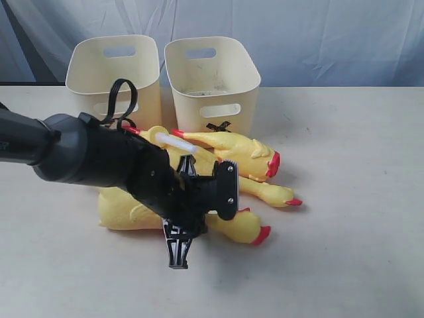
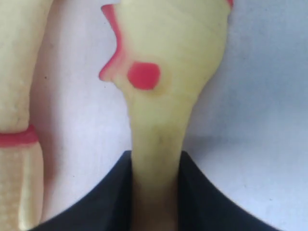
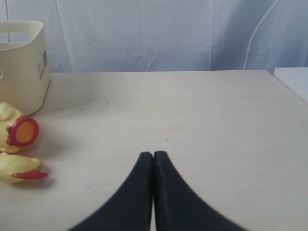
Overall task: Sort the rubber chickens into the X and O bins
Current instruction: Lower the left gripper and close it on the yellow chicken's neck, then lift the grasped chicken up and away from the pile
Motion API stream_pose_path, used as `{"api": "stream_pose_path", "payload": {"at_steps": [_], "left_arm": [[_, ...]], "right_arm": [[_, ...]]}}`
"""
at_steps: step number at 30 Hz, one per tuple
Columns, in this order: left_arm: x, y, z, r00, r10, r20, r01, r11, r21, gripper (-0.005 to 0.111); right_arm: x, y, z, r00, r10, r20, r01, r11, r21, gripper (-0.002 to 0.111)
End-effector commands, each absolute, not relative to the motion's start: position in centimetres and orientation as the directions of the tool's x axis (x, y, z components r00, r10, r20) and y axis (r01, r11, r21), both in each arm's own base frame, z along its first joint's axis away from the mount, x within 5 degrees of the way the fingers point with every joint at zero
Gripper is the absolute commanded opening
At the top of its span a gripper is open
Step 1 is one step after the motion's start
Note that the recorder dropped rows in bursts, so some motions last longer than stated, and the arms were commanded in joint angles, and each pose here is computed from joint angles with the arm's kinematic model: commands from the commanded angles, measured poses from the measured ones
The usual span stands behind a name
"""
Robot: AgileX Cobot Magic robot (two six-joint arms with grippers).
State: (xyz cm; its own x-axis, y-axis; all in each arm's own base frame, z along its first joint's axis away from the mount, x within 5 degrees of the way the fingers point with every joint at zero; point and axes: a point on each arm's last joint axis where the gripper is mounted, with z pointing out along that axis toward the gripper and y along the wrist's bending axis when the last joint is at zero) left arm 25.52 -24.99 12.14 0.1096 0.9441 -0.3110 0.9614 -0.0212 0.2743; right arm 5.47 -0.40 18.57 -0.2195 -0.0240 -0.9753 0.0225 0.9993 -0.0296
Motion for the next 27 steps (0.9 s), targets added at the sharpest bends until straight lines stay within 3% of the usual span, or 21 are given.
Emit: {"api": "stream_pose_path", "payload": {"at_steps": [1,16,27], "left_arm": [[25.1,-25.0,12.6,0.024,0.948,-0.317,0.977,0.045,0.208,0.015],[24.7,-24.7,16.0,-0.029,0.928,-0.370,0.971,0.113,0.209,0.003],[24.6,-25.0,19.1,-0.254,0.904,-0.343,0.954,0.293,0.064,0.000]], "right_arm": [[5.4,-0.4,18.6,-0.210,-0.021,-0.977,0.021,0.999,-0.026,-0.001],[5.4,-0.4,18.6,-0.210,-0.021,-0.977,0.021,0.999,-0.026,-0.001],[5.4,-0.4,18.6,-0.210,-0.021,-0.977,0.021,0.999,-0.026,-0.001]]}}
